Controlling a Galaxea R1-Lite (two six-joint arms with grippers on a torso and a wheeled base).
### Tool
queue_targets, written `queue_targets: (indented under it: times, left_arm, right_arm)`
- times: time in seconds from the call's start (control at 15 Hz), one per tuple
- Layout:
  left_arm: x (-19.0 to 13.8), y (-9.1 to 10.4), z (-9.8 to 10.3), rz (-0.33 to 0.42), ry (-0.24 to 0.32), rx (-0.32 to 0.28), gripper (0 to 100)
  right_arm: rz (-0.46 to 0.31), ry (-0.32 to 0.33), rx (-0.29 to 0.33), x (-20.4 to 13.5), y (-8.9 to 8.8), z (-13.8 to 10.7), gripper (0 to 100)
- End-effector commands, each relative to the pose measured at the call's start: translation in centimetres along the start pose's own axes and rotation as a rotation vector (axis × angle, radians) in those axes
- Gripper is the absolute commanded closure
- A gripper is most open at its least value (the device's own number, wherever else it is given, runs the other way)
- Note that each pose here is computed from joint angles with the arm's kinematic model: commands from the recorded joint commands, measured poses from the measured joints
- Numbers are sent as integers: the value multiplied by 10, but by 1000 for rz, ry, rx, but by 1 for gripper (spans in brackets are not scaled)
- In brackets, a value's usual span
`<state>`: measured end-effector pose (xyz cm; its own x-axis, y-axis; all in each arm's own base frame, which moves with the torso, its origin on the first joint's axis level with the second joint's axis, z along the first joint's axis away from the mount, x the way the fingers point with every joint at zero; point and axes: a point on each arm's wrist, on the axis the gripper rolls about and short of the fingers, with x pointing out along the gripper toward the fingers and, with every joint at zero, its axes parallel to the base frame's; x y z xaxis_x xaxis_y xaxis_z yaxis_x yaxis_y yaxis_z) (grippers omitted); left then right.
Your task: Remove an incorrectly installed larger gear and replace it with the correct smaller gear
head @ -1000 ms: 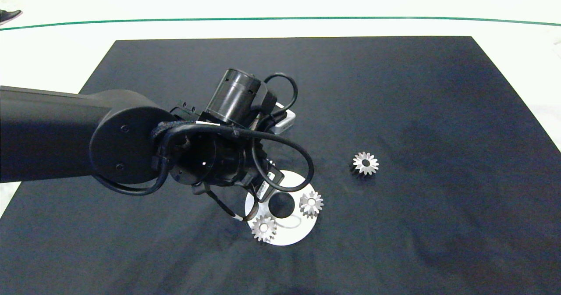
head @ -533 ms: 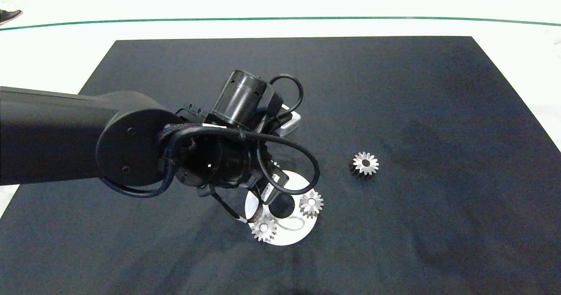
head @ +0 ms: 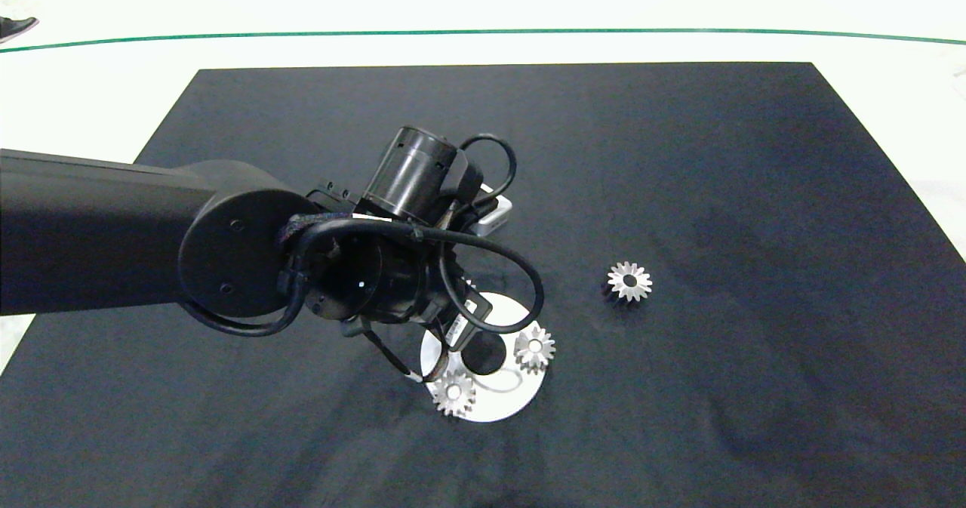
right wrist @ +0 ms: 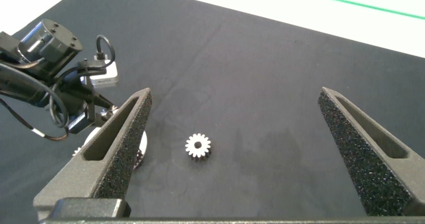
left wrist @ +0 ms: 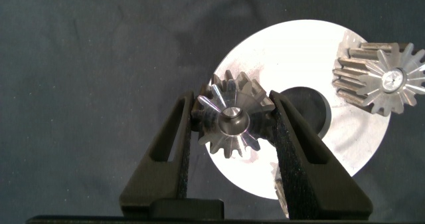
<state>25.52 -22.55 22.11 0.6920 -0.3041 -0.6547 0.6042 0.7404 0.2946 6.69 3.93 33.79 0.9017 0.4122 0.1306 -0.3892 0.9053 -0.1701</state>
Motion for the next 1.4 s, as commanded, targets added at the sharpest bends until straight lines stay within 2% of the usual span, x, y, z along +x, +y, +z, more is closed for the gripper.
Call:
queue_targets:
  times: [0.07,0.33,0.4,0.8,0.93,1.07,1.13,1.27,1.33,1.4]
  left_arm:
    - [-2,1,-1,3,-2,-1,75]
    - [-2,1,-1,3,1,1,75]
    - [-2,0,-1,2,-1,2,0]
    - [-3,-1,0,2,-3,5,0]
    - [-15,5,1,28,-28,-7,0]
    - [-48,24,3,73,-99,-57,0]
    - [-68,36,-4,102,-113,-81,0]
    - [-121,57,-25,167,-179,-134,0]
    - [-160,66,-42,214,-254,-180,0]
    - [-192,72,-62,271,-305,-211,0]
  right_arm:
    - [-1,-1,0,0,0,0,0]
    - [-1,-2,0,-1,0,0,0]
    - [-1,-2,-2,-1,0,0,0]
    - [-2,-7,-1,-1,0,1,0]
    - [-2,-8,-1,-2,0,1,0]
    - [-8,-15,0,-2,-1,3,0]
    - [-18,-19,1,-2,-2,5,0]
    - [-43,-16,-13,-3,-4,4,0]
    - [-85,-29,-16,-10,-7,6,0]
    - [-125,-17,-26,-15,-10,3,0]
